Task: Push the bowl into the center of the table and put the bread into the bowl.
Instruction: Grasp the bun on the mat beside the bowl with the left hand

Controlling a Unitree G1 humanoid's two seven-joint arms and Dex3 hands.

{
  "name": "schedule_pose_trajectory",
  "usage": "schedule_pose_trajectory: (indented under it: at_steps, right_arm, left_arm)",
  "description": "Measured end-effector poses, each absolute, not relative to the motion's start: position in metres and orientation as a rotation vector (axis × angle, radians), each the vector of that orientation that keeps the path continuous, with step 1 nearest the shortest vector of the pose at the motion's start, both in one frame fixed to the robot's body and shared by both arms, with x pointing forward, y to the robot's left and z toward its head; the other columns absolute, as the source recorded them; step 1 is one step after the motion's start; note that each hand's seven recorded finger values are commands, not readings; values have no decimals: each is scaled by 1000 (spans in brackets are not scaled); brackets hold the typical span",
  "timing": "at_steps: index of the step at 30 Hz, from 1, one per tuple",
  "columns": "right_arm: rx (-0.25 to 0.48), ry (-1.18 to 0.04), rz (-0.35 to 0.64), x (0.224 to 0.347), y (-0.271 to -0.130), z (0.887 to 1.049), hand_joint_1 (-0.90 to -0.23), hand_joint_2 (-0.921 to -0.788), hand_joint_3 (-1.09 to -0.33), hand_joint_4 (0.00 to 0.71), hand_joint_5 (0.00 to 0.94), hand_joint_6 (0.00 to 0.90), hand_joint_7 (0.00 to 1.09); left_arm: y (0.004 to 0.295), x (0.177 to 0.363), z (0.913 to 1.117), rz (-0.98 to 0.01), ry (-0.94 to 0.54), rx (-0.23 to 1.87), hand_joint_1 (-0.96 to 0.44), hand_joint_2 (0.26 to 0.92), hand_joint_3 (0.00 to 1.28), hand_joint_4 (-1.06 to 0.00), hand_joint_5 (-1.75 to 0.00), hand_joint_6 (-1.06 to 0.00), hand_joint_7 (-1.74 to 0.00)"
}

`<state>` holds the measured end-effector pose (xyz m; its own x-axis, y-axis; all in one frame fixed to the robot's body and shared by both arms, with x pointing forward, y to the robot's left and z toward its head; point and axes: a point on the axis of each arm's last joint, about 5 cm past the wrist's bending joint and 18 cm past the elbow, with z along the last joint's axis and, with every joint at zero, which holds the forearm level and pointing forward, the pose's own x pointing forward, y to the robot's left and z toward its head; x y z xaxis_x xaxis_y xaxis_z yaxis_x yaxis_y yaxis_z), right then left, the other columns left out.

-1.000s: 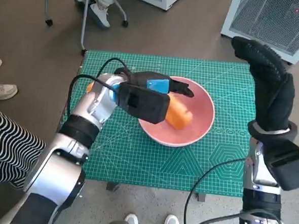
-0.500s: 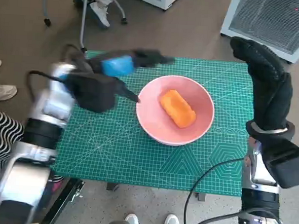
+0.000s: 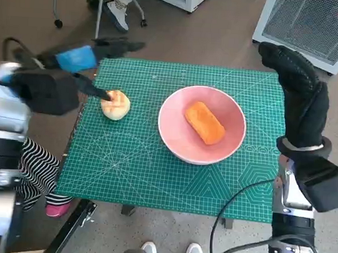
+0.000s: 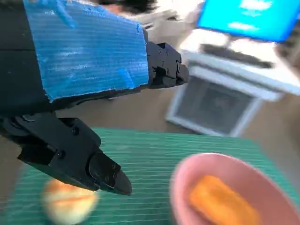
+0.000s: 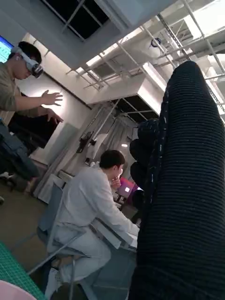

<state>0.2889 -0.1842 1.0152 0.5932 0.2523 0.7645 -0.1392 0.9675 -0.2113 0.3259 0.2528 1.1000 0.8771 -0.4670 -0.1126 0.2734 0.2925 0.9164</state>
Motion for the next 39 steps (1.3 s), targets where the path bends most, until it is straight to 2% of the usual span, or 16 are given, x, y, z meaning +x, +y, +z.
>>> schedule_pose_trajectory:
  at_steps: [4,12,19,30,39]
  right_arm:
    - [-135,-908,232,289,-184,1015,-832,-921,-763,169,2,-1,597]
    - [-138,-905,242,291,-184,1016,-832,-921,-764,172,3,-1,597]
    - [-141,-902,249,292,-183,1016,-832,-921,-764,175,4,-1,596]
    - [-149,-907,262,292,-184,1018,-831,-921,-763,176,4,-1,598]
    - [-152,-910,258,292,-187,1019,-830,-921,-762,177,4,-1,598]
  left_arm:
    - [259,329,1092,-462,-73,1234,58,725,0,0,1,-134,-56]
    - [263,334,1077,-443,54,1256,38,720,0,1,1,-138,-44]
    - [261,341,1070,-433,93,1247,55,723,2,1,1,-140,-37]
    - [242,352,1052,-483,153,1305,59,727,3,1,1,-145,-30]
    - [228,358,1040,-486,189,1363,49,730,5,-5,-2,-160,-26]
